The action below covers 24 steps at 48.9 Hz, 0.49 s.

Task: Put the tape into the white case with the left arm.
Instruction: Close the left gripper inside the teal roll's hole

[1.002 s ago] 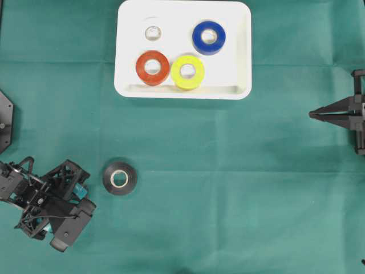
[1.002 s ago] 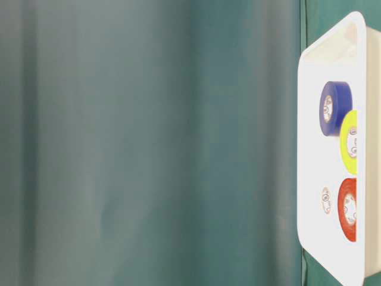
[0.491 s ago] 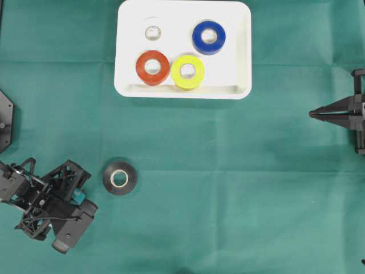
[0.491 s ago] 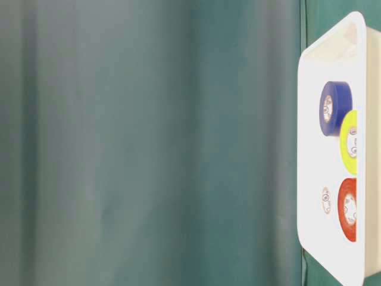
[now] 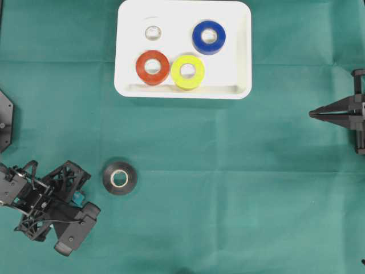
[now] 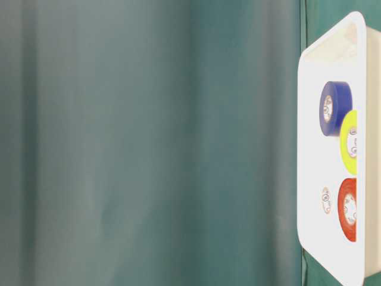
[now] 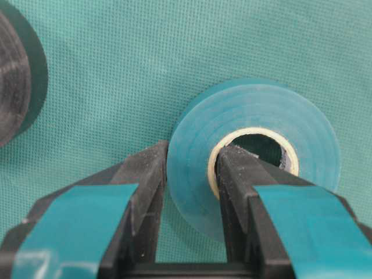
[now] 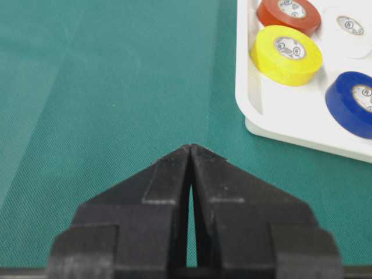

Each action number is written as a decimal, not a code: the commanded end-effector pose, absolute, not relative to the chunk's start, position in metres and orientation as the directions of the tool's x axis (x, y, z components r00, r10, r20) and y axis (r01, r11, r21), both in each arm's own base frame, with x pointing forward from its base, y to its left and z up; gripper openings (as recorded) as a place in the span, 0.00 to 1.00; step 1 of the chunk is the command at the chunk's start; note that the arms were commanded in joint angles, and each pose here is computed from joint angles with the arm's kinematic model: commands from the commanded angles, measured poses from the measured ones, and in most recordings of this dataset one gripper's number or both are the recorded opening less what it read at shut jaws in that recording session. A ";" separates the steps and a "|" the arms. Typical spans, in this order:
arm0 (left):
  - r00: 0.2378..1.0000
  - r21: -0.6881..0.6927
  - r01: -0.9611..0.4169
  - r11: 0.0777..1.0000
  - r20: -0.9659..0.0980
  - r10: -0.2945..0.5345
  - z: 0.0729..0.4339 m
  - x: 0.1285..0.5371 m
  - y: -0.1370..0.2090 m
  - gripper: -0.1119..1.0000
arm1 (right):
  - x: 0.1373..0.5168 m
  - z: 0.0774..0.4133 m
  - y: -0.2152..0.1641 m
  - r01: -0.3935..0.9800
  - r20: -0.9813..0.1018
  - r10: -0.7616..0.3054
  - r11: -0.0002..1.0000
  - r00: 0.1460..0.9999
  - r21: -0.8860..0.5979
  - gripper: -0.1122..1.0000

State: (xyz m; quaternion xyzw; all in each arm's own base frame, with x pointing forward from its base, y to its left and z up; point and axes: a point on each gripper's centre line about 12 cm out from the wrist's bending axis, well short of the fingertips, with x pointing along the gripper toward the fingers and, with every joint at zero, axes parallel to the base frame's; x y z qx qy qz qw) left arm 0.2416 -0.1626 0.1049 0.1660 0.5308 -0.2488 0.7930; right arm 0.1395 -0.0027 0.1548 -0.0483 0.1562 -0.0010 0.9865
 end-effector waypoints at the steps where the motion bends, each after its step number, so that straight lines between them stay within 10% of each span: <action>1: 0.356 -0.001 0.574 0.819 -0.900 -0.251 0.120 0.249 -0.170 0.30 | 0.142 0.159 -0.003 -0.013 -0.295 -0.016 0.995 0.955 -0.096 0.01; 24: 0.425 -0.020 0.562 0.827 -0.850 -0.309 0.179 0.253 -0.177 0.30 | 0.142 0.159 -0.003 -0.011 -0.295 -0.017 0.995 0.955 -0.096 0.01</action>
